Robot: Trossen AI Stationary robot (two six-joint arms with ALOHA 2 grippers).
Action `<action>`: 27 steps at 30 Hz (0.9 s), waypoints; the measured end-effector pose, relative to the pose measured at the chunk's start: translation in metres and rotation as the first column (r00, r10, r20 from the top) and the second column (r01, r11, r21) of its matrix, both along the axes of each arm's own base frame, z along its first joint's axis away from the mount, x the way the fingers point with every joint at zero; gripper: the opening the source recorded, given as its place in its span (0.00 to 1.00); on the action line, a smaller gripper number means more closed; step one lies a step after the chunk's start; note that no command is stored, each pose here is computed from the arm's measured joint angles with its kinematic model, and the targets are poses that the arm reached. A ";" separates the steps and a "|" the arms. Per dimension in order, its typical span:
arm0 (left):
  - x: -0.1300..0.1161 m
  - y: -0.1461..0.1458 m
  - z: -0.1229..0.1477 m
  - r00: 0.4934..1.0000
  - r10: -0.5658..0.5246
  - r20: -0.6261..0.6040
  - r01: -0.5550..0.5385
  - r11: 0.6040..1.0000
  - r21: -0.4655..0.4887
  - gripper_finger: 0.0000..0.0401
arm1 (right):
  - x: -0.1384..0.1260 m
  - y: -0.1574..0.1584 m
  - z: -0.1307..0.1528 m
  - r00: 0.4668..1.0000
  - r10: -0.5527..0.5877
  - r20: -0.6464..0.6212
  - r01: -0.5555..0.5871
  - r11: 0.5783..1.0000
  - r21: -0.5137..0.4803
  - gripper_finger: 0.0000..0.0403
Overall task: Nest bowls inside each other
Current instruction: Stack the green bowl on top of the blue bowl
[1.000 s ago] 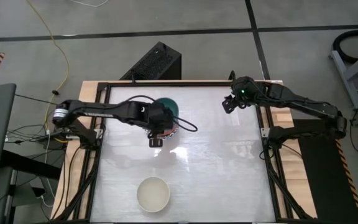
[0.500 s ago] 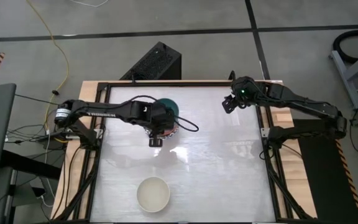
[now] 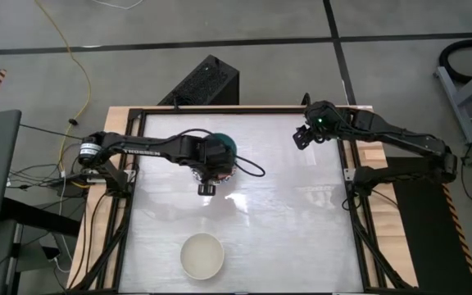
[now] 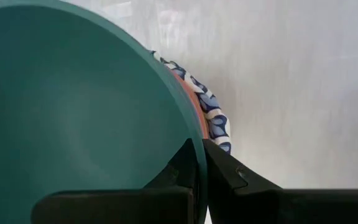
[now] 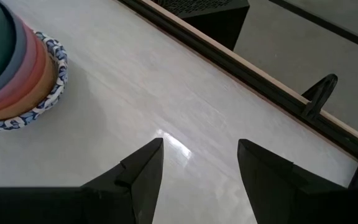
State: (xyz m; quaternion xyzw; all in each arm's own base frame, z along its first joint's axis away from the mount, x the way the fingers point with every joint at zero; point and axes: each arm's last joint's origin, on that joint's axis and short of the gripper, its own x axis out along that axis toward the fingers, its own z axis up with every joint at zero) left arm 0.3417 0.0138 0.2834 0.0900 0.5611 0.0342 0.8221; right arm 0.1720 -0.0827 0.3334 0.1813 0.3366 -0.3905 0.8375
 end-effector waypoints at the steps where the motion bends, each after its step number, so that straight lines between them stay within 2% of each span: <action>1: -0.001 0.000 0.001 1.000 0.000 -0.005 0.000 1.000 0.001 0.00 | 0.000 0.000 0.000 1.000 0.000 0.000 0.000 1.000 0.000 0.56; 8: -0.005 0.000 0.001 0.999 0.007 -0.046 -0.007 1.000 -0.006 0.00 | 0.000 0.000 0.000 1.000 0.000 0.001 0.000 1.000 0.000 0.56; 11: -0.005 0.000 0.001 0.999 0.002 -0.050 -0.003 1.000 -0.006 0.04 | 0.000 0.000 0.000 1.000 -0.005 0.005 0.005 1.000 0.004 0.56; 22: -0.007 -0.001 0.000 0.998 0.001 -0.064 -0.002 1.000 -0.015 0.35 | 0.000 0.000 0.000 1.000 -0.005 0.005 0.005 1.000 0.004 0.56; 27: -0.007 -0.001 0.001 0.998 0.035 -0.059 -0.036 0.999 -0.023 0.43 | 0.000 0.000 0.000 1.000 -0.005 0.005 0.005 1.000 0.004 0.56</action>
